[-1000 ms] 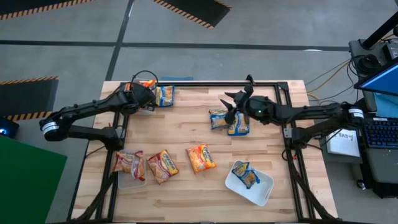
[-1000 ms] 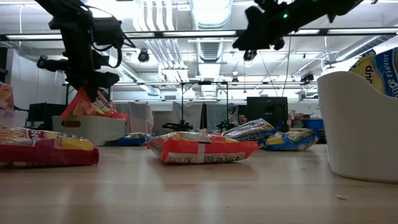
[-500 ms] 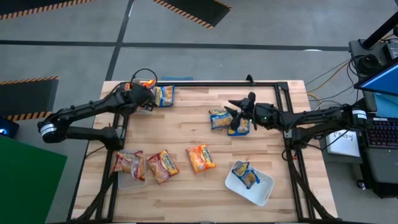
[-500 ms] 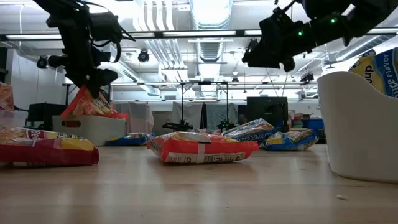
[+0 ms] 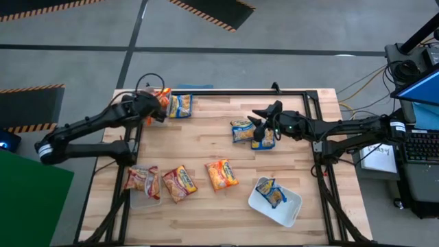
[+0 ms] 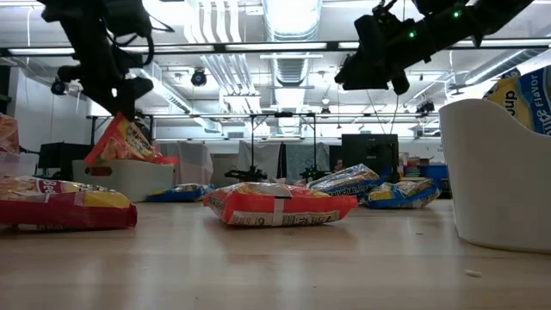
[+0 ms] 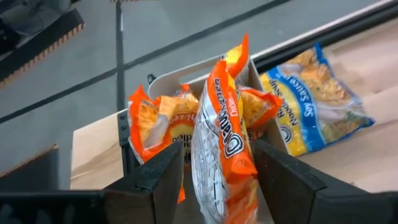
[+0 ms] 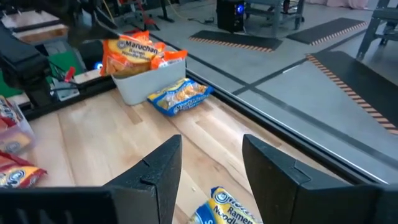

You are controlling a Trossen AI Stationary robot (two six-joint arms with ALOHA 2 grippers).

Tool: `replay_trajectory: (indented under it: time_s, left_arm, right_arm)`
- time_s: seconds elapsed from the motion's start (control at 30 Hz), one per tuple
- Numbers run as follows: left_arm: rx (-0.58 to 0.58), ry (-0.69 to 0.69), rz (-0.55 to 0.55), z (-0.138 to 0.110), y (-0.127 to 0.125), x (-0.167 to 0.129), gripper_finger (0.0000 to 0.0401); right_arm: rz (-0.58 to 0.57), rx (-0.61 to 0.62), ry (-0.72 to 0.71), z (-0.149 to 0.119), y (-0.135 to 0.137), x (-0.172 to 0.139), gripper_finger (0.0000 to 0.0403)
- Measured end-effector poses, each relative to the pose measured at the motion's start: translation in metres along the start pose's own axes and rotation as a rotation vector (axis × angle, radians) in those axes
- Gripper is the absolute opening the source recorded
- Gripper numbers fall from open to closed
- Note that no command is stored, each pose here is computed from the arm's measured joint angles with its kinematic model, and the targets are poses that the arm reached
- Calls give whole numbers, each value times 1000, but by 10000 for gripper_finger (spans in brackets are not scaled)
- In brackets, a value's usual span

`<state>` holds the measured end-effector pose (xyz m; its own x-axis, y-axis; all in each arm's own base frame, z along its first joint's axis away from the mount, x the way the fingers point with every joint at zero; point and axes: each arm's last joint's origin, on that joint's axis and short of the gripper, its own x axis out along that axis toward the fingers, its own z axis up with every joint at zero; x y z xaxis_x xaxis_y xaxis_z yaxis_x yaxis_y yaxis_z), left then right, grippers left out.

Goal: Sort Maruchan noodles
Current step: Put the orange noodle pack into the gray bin

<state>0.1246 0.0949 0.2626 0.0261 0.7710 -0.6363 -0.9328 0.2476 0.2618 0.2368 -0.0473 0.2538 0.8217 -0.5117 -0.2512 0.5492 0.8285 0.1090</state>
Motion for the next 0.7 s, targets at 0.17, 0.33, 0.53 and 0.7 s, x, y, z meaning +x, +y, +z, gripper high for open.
replay_trajectory:
  time_s: [0.17,0.33,0.53,0.7]
  left_arm:
    - [-33,-19,-96,-5,10,-12,178]
    - [-99,-105,-95,-18,11,-7,170]
    - [-176,-79,-128,-44,2,14,144]
    - [-219,-31,-102,-60,-2,27,125]
  right_arm:
    - [-8,-18,33,-5,0,2,148]
    - [-14,-54,59,-12,2,10,137]
    - [-30,-86,88,-20,3,19,127]
    - [-35,-88,99,-23,2,22,123]
